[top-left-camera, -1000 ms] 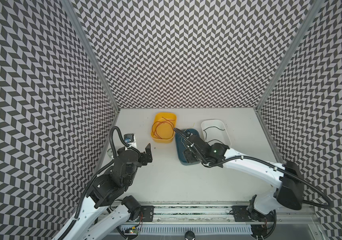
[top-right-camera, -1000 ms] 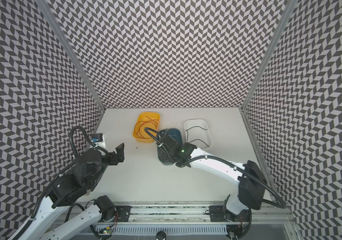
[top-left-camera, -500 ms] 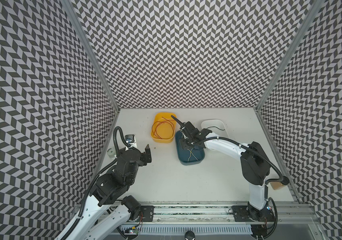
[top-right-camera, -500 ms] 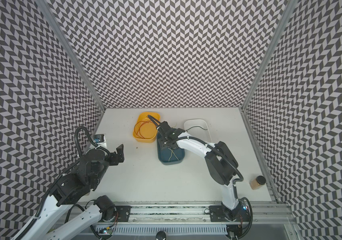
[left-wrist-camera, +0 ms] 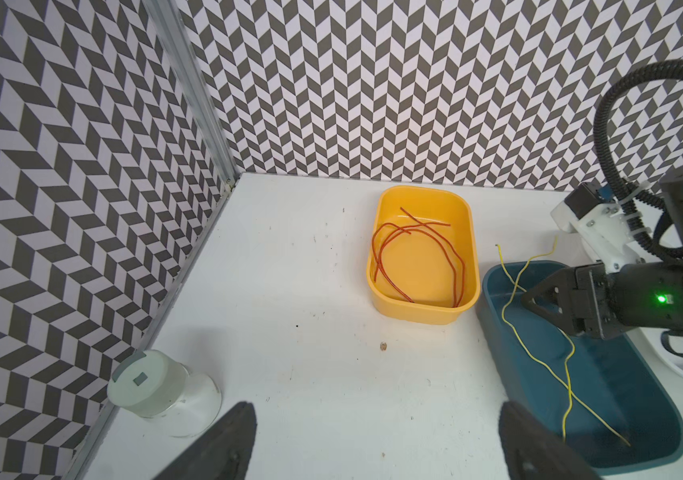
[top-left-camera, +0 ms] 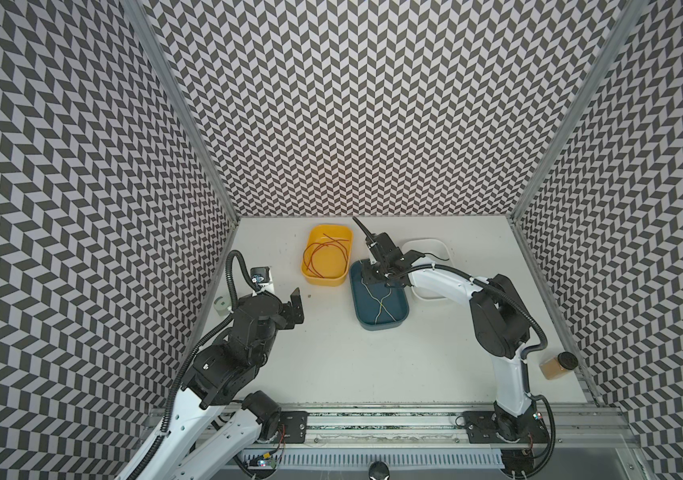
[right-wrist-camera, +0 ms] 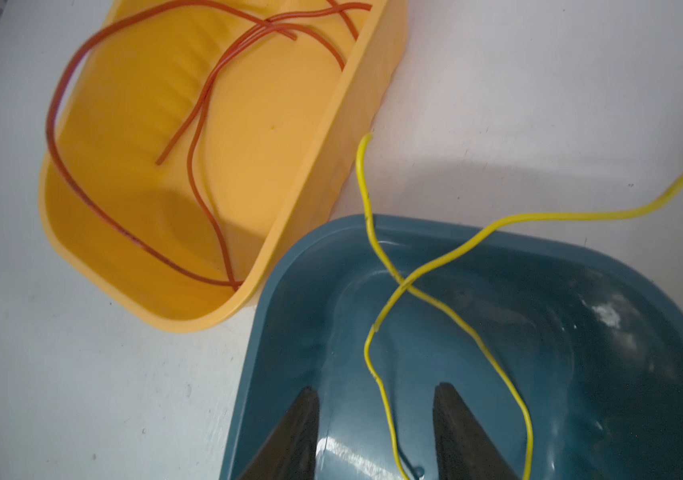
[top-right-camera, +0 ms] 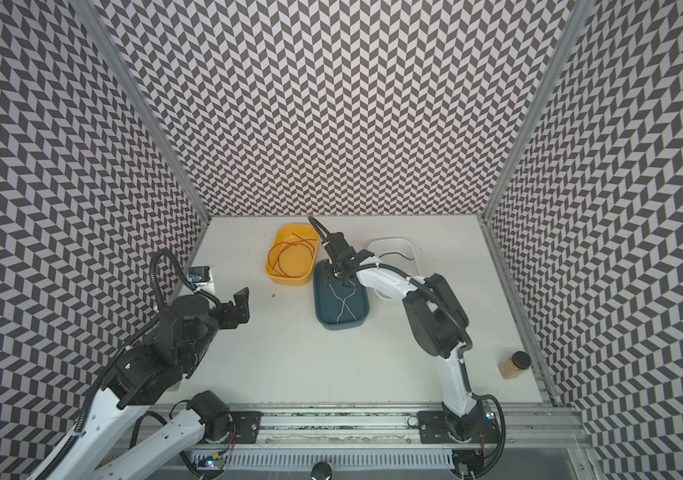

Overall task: Untangle the cables
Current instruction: 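Lower the right gripper into the teal tray and close on the yellow wire, then lift the yellow wire slightly in the teal tray with the right gripper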

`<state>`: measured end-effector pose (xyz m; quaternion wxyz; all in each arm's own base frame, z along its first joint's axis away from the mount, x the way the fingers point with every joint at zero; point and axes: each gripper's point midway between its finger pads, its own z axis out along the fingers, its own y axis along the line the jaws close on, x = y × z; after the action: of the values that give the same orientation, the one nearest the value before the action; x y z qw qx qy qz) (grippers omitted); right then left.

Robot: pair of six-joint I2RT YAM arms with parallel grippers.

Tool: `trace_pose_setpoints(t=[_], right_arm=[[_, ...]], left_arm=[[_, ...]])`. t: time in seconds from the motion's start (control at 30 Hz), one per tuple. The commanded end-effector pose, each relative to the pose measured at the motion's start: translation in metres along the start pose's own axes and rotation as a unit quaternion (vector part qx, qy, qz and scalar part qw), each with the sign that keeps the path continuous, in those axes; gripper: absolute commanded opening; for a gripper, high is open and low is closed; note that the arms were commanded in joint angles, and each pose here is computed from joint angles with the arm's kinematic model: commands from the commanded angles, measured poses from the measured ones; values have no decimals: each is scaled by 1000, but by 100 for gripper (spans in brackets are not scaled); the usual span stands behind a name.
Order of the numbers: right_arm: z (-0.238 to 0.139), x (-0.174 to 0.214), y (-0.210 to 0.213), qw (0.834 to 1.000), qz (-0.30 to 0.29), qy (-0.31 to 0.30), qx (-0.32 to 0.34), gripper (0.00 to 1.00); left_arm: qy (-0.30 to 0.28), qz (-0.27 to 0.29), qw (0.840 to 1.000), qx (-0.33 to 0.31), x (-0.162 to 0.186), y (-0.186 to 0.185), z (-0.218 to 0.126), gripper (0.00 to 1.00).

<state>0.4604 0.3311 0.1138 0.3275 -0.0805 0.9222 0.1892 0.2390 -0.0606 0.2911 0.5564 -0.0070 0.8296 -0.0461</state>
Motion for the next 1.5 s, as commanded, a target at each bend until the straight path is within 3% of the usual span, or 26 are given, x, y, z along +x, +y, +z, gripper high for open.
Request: trace_pose_setpoints(t=[0.0, 0.7, 0.9, 1.23, 1.47], right_arm=[[8, -16, 11, 999, 18, -18, -32, 46], [45, -28, -13, 999, 33, -26, 0, 24], [37, -25, -16, 999, 34, -25, 4, 13], [2, -32, -10, 997, 49, -57, -20, 7], [-3, -18, -11, 997, 44, -57, -27, 5]], left_arm=[[-3, -2, 1000, 2, 0, 0, 2, 92], [2, -6, 1000, 9, 0, -2, 6, 91], [-1, -7, 1000, 9, -2, -2, 5, 91], [1, -8, 1000, 8, 0, -1, 6, 91], [1, -8, 1000, 7, -1, -1, 6, 90]])
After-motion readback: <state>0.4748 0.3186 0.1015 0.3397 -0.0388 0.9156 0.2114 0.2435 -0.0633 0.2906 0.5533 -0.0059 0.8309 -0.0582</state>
